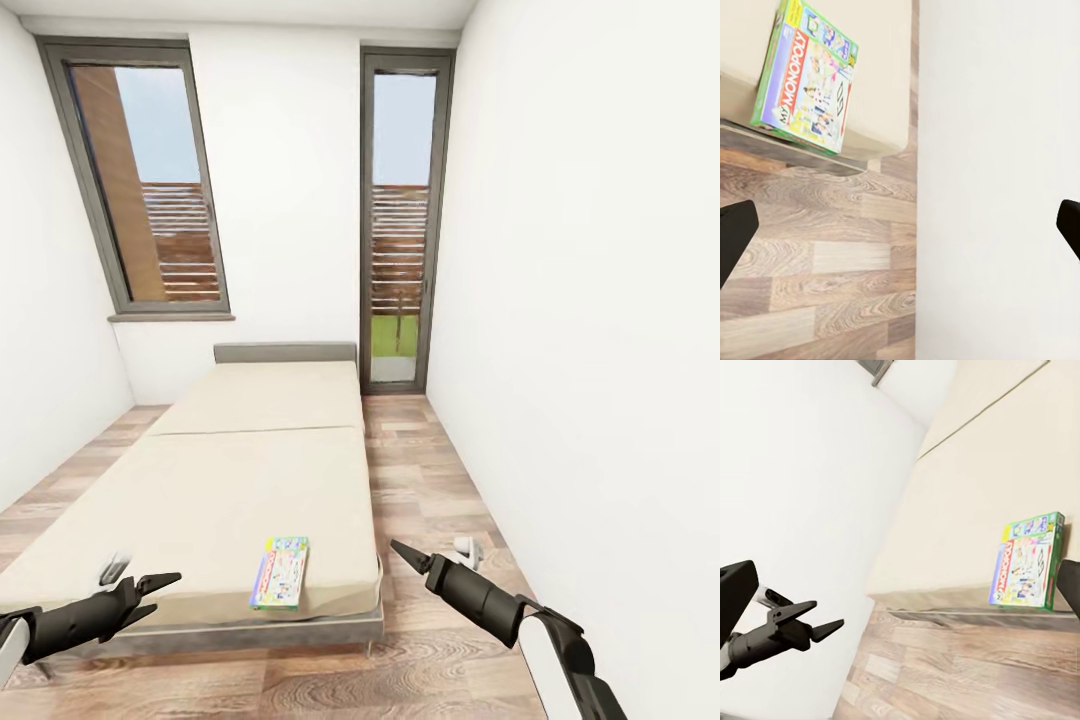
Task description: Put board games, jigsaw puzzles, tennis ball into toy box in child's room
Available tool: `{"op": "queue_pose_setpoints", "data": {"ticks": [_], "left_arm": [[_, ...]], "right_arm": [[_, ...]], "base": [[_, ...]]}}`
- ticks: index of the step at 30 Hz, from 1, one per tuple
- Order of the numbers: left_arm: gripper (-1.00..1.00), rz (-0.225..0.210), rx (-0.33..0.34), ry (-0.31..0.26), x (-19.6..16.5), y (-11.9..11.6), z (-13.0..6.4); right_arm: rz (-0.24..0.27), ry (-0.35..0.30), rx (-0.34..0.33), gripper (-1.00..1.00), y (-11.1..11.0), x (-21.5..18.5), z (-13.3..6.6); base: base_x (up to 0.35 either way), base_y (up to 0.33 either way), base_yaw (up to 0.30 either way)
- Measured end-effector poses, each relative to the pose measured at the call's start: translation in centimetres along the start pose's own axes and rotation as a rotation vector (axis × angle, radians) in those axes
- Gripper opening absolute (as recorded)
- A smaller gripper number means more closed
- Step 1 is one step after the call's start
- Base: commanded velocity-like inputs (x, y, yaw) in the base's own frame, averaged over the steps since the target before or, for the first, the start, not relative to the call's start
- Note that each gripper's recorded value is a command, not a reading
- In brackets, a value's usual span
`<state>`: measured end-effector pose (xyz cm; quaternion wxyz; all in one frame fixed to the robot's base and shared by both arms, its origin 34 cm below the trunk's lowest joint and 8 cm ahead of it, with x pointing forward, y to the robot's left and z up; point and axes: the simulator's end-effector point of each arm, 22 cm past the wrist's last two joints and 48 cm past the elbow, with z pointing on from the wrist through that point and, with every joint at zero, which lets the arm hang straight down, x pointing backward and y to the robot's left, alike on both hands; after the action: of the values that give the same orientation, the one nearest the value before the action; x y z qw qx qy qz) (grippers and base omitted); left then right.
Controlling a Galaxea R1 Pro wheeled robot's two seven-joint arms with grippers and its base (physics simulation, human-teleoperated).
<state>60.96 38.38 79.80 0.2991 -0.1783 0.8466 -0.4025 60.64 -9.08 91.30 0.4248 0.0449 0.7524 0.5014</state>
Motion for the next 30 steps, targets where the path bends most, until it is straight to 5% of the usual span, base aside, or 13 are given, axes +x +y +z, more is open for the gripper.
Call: {"op": "queue_pose_setpoints", "data": {"ticks": [13,23,30], "left_arm": [[1.00,-0.001,0.003,0.000,0.9,1.6,1.2],[1.00,-0.008,0.011,-0.004,1.5,2.7,2.0],[1.00,-0.034,0.056,-0.065,0.6,2.9,2.1]], "right_arm": [[0.159,-0.004,-0.133,1.00,1.2,0.9,-0.1],[0.188,-0.002,-0.219,1.00,1.7,1.9,-0.4],[0.199,-0.002,-0.313,1.00,2.6,2.5,-0.8]], "base": [[0.000,0.000,0.000],[0.000,0.000,0.000],[0.000,0.000,0.000]]}}
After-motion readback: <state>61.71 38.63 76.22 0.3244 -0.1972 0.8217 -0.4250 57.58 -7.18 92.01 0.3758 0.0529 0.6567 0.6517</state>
